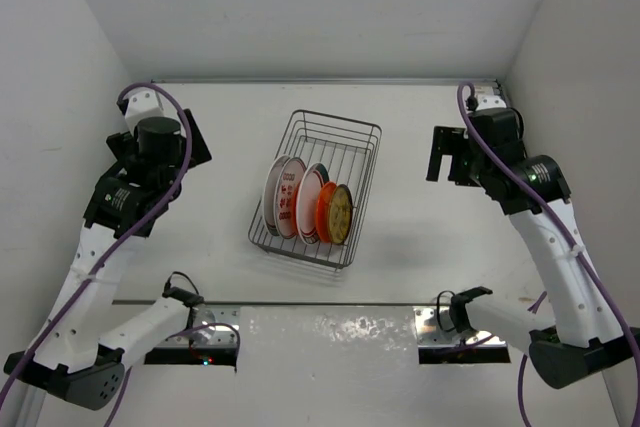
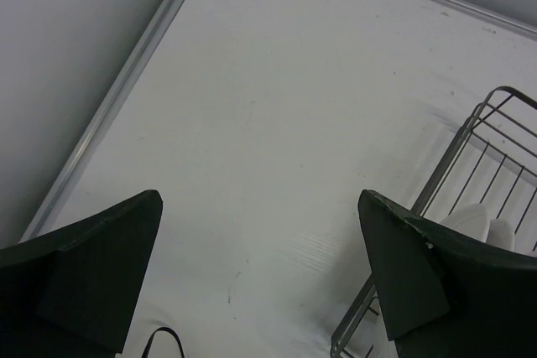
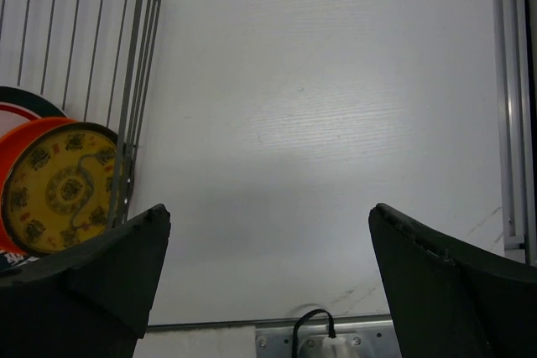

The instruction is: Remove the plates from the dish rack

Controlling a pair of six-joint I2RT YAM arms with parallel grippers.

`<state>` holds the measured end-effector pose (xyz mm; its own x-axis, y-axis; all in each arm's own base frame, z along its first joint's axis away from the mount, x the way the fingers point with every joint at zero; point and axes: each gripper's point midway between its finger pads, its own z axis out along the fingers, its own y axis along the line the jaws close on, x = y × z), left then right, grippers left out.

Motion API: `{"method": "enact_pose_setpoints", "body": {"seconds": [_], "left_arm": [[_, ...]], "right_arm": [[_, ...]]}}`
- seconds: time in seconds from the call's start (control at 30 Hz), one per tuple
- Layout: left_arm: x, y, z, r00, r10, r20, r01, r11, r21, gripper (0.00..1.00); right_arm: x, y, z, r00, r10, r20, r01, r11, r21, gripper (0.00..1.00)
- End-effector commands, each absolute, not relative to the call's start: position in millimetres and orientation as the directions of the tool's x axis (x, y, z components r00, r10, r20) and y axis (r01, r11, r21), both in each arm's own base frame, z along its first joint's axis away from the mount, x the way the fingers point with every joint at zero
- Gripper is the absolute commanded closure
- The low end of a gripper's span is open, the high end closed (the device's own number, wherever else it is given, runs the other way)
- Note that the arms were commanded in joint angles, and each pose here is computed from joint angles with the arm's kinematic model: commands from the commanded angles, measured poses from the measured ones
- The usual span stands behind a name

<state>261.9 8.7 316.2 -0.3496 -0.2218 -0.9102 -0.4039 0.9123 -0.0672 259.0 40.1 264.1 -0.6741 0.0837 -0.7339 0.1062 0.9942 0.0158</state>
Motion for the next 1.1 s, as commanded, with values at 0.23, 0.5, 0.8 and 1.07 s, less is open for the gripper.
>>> {"method": "enact_pose_setpoints", "body": {"seconds": [0.23,0.5,0.8,1.07], "left_arm": [[258.5,11.0,338.3,-0.282,-0.243,-0.928,-0.43,0.897,-0.104,0.0],[261.8,2.3,333.8,-0.277,-0.29,-0.916,-0.421,0.894,-0.156,0.0],[289.5,-70.4,331.8,-0.473,-0.217,-0.854,-0.107,0.976,-0.189,0.02],[300.1,-121.5,283.8,-0.659,-0.044,-0.751,0.075,0.989,-0.124,0.19]], "right_arm": [[274.9,73.6,284.1,-0.604,0.22,-0.766,0.06,0.971,0.231,0.01],[311.1,170.6,308.0,-0.602,0.268,-0.752,-0.068,0.921,0.383,0.01],[315.7,170.6,296.6,-0.59,0.265,-0.763,0.134,0.964,0.231,0.01],[293.2,120.1,296.7,-0.573,0.161,-0.804,0.191,0.98,0.06,0.01]]}}
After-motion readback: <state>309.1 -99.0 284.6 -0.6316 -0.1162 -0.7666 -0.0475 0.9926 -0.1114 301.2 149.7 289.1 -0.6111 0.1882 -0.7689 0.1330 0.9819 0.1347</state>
